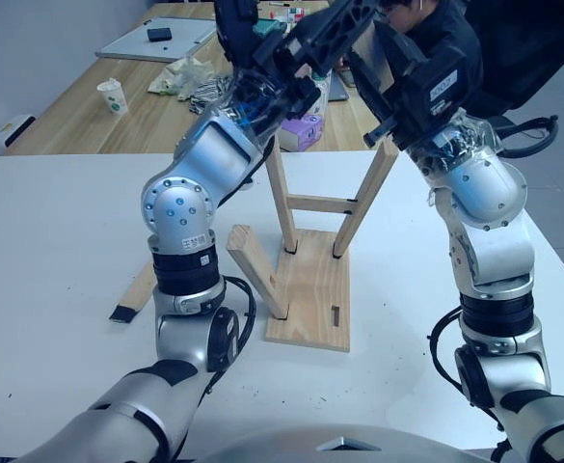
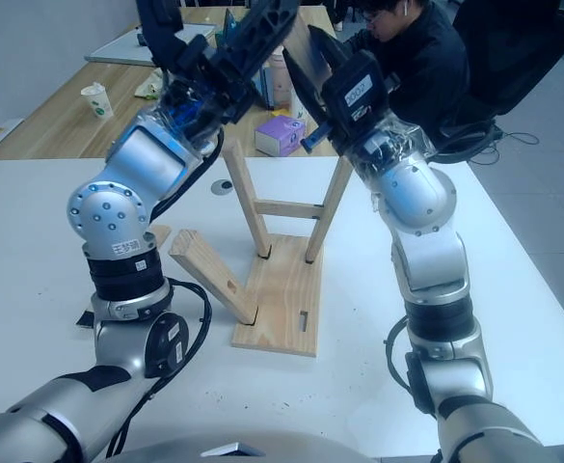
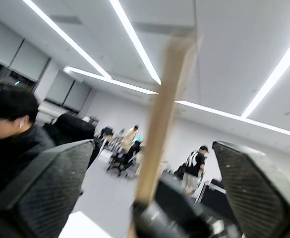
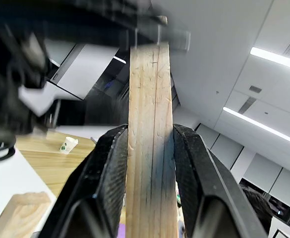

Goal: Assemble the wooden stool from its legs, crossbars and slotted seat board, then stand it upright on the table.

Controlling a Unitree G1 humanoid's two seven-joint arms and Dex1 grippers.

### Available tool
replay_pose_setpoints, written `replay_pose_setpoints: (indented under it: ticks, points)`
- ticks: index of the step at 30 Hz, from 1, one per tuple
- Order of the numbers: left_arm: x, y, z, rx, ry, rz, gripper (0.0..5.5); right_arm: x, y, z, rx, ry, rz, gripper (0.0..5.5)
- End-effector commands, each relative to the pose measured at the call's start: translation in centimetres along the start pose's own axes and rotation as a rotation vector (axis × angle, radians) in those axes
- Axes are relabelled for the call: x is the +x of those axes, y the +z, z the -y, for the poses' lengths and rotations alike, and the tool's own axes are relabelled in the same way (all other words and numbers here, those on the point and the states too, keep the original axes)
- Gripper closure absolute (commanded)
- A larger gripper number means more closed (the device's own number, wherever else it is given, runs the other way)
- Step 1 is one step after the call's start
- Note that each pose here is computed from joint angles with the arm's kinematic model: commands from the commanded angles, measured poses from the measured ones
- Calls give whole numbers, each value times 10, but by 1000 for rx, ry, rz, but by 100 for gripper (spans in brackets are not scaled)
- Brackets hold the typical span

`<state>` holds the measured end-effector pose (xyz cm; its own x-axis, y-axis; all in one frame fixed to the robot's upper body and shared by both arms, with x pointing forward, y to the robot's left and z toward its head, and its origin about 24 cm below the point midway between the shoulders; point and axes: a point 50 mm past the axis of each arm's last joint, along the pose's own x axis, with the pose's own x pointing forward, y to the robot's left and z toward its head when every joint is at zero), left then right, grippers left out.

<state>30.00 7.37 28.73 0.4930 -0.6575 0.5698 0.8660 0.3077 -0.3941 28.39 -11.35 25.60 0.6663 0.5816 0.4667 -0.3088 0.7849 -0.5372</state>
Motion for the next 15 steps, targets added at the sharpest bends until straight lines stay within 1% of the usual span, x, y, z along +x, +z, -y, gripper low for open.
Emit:
replay_pose_setpoints:
  ticks: [1,2,7,13,15]
  points:
    - [2,9,12,13,-80,25,174,0,-1,-8,44,18,-6,421]
    - [2,9,13,14,-88,28,196,0,-1,-9,47,21,-10,421]
    - [4,10,15,38,-102,22,261,0,-1,-12,55,42,-6,421]
    - [5,6,10,60,-76,-9,343,0,1,-15,52,62,-2,421]
    - [5,4,7,76,-64,-32,362,0,1,-15,48,64,-3,421]
